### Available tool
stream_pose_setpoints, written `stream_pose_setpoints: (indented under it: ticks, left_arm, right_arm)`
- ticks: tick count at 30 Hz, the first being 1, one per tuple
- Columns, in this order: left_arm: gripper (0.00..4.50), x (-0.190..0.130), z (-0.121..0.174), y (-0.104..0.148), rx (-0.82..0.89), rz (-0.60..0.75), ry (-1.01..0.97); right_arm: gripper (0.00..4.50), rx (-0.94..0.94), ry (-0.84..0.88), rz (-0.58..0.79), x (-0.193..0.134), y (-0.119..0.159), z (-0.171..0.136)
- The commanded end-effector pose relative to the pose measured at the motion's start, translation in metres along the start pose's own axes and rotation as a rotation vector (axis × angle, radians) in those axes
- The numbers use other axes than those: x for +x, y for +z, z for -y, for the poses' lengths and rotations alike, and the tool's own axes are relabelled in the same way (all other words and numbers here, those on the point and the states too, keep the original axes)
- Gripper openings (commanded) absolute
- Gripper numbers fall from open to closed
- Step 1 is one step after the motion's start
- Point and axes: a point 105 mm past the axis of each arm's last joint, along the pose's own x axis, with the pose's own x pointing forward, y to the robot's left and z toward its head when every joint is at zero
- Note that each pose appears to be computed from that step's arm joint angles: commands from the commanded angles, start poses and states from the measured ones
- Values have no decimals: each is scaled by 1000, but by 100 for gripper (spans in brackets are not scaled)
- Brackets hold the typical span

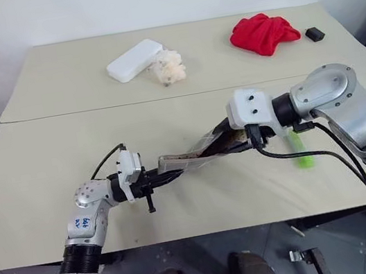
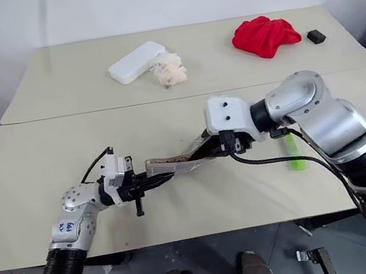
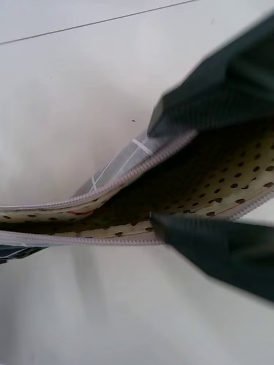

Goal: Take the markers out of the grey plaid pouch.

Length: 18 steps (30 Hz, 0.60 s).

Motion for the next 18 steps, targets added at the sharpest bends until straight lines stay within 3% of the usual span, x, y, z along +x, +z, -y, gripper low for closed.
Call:
stream_pose_setpoints:
  ticks: [1,3,9,14,18]
  left_arm:
    - [0,2,0,17,47,42,-17]
    - [0,1,0,17,44,38,-19]
    - [0,0,1,15,40,31,-19]
    - [0,1,1,14,40,28,-21]
    - [0,3,-1,16,39,36,-24]
  right_arm:
    - [75,-53,-13,-12,-7,5,4]
    - [11,-50,-30,-5,-9,6,7]
    - [3,-55,-129,118,-24,24,27]
    - [127,-51,-114,184,-33,27,25]
    - [263,-45,-98,207,-42,26,26]
